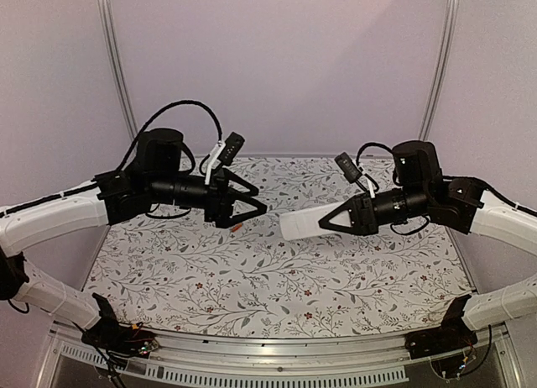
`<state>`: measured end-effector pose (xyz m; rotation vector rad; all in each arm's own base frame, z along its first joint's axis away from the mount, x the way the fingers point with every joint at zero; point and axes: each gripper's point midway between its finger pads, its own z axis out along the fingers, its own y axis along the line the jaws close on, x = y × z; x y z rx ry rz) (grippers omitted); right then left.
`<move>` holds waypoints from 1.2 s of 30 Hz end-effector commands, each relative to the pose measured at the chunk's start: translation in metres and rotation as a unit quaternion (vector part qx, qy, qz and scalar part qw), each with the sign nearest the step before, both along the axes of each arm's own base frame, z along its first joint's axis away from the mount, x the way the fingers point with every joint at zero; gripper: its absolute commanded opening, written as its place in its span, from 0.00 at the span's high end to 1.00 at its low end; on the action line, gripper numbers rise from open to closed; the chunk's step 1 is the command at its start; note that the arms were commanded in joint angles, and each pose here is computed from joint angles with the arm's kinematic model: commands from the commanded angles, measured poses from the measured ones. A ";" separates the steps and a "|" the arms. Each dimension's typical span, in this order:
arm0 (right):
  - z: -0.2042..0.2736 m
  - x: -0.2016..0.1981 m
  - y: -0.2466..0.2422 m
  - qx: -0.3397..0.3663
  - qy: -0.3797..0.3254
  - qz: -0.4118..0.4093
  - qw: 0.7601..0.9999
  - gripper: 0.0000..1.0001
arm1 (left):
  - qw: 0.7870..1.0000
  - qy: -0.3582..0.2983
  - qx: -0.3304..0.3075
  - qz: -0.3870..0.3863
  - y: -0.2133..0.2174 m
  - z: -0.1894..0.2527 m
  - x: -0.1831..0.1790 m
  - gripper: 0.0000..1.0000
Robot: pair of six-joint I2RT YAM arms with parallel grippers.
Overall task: Load the batteries into the remote control
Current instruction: Pass from the left arm to the right, then remove the battery cover from the remote control.
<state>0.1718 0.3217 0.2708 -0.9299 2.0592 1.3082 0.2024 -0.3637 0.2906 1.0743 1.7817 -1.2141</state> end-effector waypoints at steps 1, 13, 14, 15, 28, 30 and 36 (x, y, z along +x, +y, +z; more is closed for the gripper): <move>0.013 0.040 -0.013 0.054 -0.020 -0.128 0.990 1.00 | 0.983 -0.022 -0.083 0.162 0.021 0.017 0.047 0.12; 0.016 0.050 0.000 0.140 0.026 -0.143 0.980 1.00 | 0.983 0.095 -0.089 0.132 -0.016 -0.023 0.041 0.27; 0.017 0.050 0.001 0.143 0.031 -0.142 0.979 1.00 | 0.983 0.096 -0.090 0.126 -0.018 -0.023 0.039 0.28; 0.016 0.050 0.003 0.143 0.036 -0.138 0.979 1.00 | 0.984 0.099 -0.091 0.120 -0.021 -0.022 0.036 0.30; 0.009 0.048 0.014 0.144 0.054 -0.114 0.982 1.00 | 0.983 0.124 -0.065 0.115 -0.040 -0.034 0.042 0.57; 0.009 0.047 0.015 0.143 0.054 -0.111 0.982 1.00 | 0.982 0.128 -0.069 0.117 -0.042 -0.032 0.044 0.61; 0.012 0.046 0.014 0.146 0.048 -0.109 0.982 1.00 | 0.982 0.131 -0.065 0.121 -0.040 -0.032 0.047 0.74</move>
